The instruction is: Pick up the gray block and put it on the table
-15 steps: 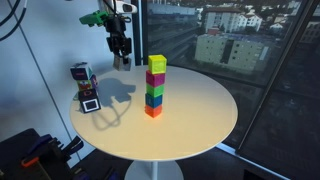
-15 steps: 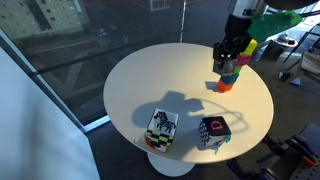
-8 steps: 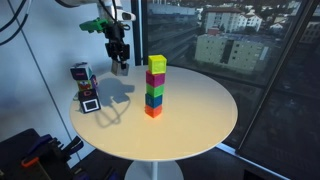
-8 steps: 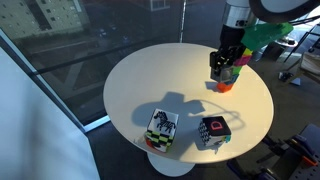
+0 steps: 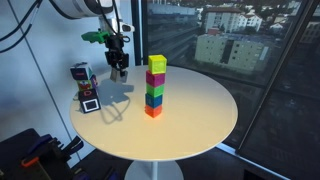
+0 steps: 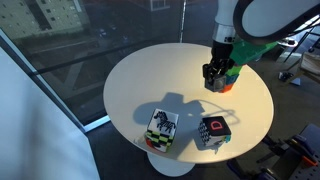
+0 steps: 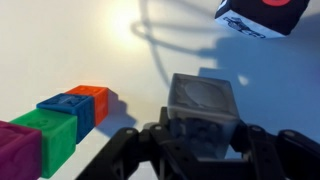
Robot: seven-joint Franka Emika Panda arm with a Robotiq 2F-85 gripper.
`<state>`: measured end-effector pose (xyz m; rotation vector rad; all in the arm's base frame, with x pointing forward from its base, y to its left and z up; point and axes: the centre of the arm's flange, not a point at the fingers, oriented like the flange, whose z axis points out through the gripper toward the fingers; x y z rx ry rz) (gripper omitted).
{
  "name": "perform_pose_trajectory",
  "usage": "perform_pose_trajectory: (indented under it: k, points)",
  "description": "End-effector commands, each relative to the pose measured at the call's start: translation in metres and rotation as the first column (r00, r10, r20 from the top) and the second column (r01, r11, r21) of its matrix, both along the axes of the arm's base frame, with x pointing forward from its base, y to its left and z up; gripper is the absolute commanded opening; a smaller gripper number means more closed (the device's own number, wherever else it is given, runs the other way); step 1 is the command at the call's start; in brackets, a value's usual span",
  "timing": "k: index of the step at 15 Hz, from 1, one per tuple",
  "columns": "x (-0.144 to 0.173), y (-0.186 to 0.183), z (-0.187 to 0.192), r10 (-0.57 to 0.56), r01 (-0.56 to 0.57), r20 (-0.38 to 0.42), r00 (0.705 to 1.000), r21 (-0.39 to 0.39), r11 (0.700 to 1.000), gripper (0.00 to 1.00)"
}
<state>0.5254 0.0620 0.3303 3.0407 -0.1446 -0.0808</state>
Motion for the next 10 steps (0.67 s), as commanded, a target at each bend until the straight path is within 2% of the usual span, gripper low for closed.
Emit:
perform_pose_trajectory:
  k: [1, 10]
  points:
    - [0.007, 0.005, -0.015, -0.003, 0.003, 0.004, 1.000, -0.001, 1.000, 0.29]
    - [0.013, 0.011, -0.058, 0.001, -0.001, 0.006, 1.000, -0.007, 1.000, 0.29]
